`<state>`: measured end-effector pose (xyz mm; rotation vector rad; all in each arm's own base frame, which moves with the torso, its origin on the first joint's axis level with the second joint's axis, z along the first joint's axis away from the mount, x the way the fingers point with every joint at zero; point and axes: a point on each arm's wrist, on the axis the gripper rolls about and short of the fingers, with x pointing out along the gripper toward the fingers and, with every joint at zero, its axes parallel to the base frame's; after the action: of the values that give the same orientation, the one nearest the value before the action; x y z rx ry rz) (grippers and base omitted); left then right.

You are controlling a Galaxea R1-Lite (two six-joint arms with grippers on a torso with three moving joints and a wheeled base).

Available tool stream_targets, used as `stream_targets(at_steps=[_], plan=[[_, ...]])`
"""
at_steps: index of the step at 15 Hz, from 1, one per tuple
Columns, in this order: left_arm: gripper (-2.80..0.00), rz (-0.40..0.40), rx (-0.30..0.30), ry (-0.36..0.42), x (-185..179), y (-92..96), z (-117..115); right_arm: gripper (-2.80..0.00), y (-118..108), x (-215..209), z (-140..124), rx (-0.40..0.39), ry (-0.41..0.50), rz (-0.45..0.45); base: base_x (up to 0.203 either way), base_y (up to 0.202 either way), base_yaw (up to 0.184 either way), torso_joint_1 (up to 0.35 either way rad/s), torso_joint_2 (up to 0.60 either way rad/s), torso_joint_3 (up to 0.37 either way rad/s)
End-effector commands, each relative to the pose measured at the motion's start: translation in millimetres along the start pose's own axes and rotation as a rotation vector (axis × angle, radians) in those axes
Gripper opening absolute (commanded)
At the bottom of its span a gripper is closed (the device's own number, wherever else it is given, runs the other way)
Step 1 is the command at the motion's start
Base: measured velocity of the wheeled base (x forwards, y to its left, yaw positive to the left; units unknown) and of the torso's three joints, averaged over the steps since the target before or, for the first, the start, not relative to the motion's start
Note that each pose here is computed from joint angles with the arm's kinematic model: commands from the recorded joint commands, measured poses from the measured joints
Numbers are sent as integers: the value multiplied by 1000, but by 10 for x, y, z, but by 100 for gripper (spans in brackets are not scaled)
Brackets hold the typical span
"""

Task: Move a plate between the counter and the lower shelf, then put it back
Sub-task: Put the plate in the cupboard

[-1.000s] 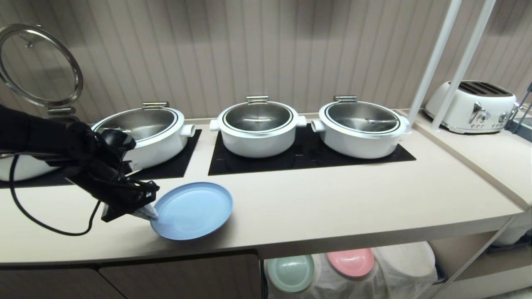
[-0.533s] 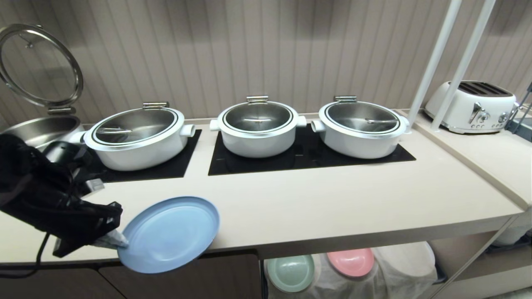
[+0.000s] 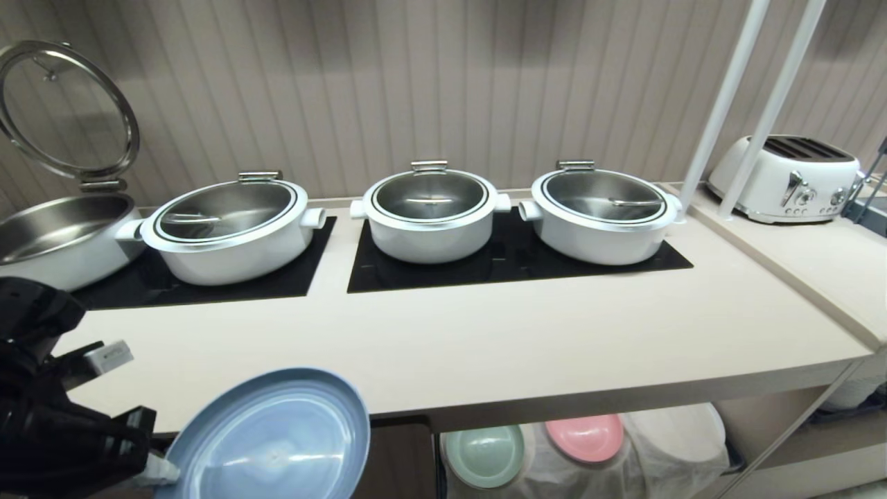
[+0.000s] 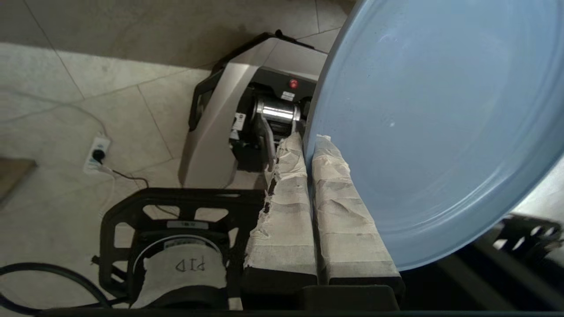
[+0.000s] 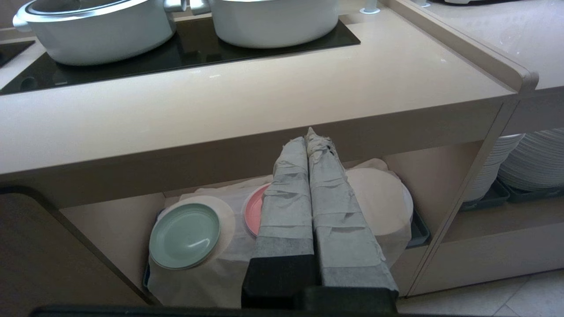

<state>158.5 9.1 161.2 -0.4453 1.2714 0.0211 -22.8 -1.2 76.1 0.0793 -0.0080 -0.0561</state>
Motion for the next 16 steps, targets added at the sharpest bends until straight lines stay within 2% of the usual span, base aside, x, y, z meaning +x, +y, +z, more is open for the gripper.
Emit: stream_targets(at_steps=[1,5,16], plan=[[-280,-13,39,-32,-86,28,-241,-280,0,0,0,1,0,0,0,0,0,0,0,0],[-280,-22,86,-8,-84,63,-504,-280,0,0,0,1,0,0,0,0,0,0,0,0],[-280,-25,101,5,-82,47,-521,-280,0,0,0,1,0,0,0,0,0,0,0,0]])
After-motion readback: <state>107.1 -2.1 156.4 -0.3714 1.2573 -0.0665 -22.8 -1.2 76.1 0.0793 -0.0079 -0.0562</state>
